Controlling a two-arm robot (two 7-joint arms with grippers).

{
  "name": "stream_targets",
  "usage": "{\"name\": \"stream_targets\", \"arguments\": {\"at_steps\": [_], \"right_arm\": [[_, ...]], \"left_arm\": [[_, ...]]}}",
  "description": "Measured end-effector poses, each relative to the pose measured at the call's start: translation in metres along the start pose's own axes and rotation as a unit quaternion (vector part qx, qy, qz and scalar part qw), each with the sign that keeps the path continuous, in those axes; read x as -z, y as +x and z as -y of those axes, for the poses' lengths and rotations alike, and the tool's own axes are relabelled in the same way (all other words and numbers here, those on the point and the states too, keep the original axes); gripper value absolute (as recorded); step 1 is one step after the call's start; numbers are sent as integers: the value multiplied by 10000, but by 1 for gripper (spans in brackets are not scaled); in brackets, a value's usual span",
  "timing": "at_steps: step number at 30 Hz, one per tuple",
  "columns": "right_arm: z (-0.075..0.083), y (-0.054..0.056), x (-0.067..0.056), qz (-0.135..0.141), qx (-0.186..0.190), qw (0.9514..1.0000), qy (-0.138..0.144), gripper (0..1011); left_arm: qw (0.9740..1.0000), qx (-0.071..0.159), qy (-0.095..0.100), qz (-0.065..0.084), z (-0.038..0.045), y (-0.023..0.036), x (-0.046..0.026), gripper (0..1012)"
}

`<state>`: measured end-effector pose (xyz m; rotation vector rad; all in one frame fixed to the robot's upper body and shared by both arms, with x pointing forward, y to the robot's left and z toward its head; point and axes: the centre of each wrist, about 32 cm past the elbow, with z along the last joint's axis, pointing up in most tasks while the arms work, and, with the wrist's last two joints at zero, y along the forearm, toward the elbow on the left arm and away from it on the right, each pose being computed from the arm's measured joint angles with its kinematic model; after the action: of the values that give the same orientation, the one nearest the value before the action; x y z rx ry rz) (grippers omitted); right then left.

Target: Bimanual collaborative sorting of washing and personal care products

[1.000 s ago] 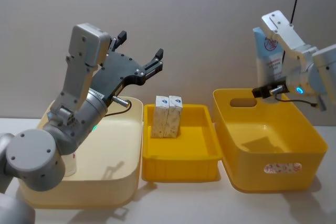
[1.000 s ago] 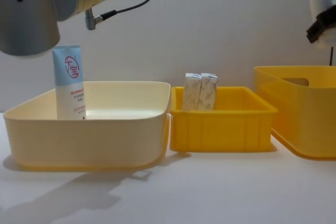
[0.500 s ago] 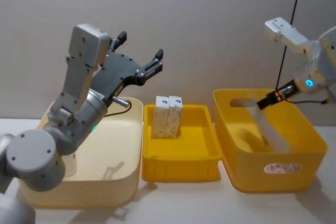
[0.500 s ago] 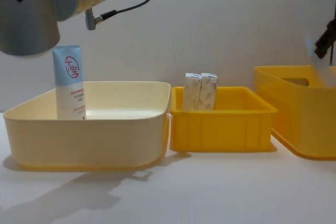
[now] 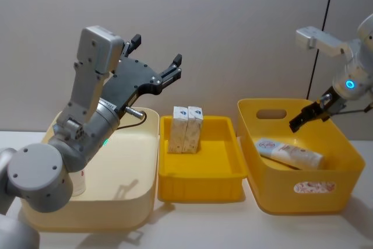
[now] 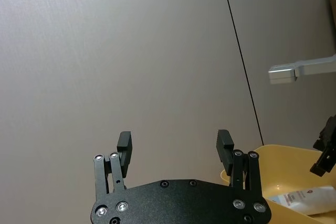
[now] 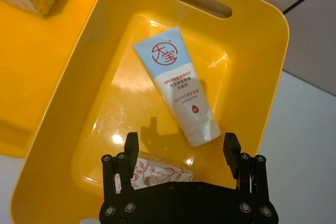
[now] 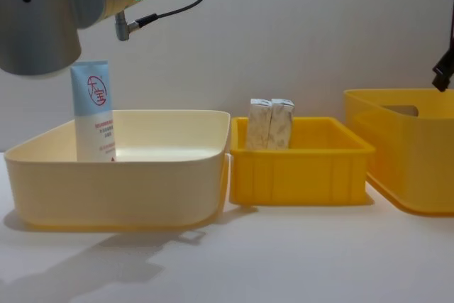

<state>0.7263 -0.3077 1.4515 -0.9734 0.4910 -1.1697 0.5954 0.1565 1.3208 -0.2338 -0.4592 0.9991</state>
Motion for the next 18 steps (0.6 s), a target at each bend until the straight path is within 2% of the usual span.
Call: {"name": "stream_targets", "arguments": {"at_steps": [6,18], "right_arm": [[19,56,-15,-50,-78,9998,-156,1001],[60,116,-21,-112,-158,9994,-298,1001]], "left_arm": [[10000,0,0,0,0,0,0,1004],[10000,0,0,0,0,0,0,1003]]}}
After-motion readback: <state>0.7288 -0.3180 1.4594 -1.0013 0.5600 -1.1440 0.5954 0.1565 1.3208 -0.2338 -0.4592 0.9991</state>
